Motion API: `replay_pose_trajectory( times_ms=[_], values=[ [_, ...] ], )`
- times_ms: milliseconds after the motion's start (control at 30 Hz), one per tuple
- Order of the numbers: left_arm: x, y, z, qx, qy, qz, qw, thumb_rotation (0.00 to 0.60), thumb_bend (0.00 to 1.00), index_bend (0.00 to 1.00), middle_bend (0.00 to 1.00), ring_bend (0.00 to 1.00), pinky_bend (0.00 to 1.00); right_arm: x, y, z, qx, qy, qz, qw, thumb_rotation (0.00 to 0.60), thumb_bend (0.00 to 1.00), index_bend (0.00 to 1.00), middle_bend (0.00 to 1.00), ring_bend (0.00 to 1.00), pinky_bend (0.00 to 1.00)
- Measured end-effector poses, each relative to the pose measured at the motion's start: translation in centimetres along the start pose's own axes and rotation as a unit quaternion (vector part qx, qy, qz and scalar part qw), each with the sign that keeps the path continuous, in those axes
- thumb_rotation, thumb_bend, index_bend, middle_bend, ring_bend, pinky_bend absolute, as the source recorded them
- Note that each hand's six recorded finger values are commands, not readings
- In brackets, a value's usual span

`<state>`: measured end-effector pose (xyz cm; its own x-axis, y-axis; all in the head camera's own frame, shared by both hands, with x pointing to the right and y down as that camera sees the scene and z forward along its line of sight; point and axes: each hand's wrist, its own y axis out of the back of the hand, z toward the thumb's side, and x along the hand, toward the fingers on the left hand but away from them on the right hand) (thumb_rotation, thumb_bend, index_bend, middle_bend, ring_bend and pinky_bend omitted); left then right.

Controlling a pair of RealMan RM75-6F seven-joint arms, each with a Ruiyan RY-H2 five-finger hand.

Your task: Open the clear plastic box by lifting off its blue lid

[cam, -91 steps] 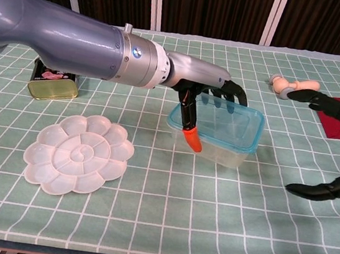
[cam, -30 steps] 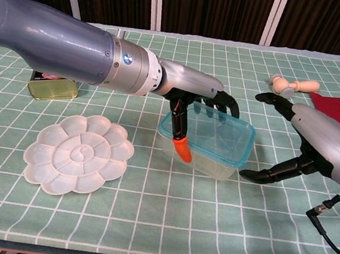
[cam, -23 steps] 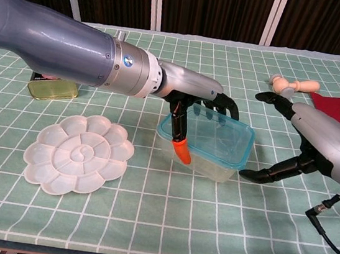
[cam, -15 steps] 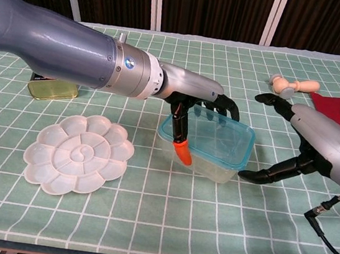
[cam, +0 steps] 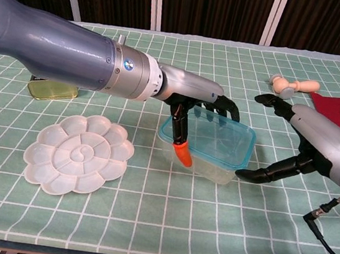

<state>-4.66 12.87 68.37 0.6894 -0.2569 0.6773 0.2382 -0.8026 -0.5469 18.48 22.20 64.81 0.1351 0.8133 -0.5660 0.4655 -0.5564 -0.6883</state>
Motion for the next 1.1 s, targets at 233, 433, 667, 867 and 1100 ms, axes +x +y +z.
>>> replay_pose_trajectory(
  times_ms=[233, 433, 667, 867, 1100],
  values=[
    [0.0, -0.3, 0.2, -0.002, -0.002, -0.002, 1.0000, 0.600, 0.15, 0.33, 0.37, 0.34, 0.46, 0.1, 0.0, -0.1, -0.017, -0.007, 0.001, 0.9998, 0.600, 0.21, 0.00, 0.00, 0.00, 0.00],
    [0.1, -0.5, 0.6, 0.000, -0.006, -0.006, 1.0000, 0.600, 0.15, 0.33, 0.37, 0.34, 0.46, 0.1, 0.0, -0.2, -0.038, -0.010, -0.003, 0.9992, 0.600, 0.21, 0.00, 0.00, 0.00, 0.00],
    [0.1, -0.8, 0.7, 0.002, -0.007, -0.013, 0.9999, 0.600, 0.15, 0.33, 0.37, 0.34, 0.46, 0.1, 0.2, -0.1, -0.056, 0.000, -0.016, 0.9983, 0.600, 0.21, 0.00, 0.00, 0.00, 0.00],
    [0.2, -0.9, 0.9, 0.001, -0.007, -0.017, 0.9998, 0.600, 0.15, 0.33, 0.35, 0.34, 0.46, 0.1, 0.0, -0.2, -0.069, 0.005, -0.019, 0.9974, 0.600, 0.21, 0.00, 0.00, 0.00, 0.00],
    [0.4, -0.6, 1.2, -0.022, -0.008, -0.013, 0.9996, 0.600, 0.15, 0.32, 0.34, 0.34, 0.46, 0.1, -0.3, -0.1, -0.066, 0.022, -0.023, 0.9973, 0.600, 0.21, 0.00, 0.00, 0.00, 0.00]
  ],
)
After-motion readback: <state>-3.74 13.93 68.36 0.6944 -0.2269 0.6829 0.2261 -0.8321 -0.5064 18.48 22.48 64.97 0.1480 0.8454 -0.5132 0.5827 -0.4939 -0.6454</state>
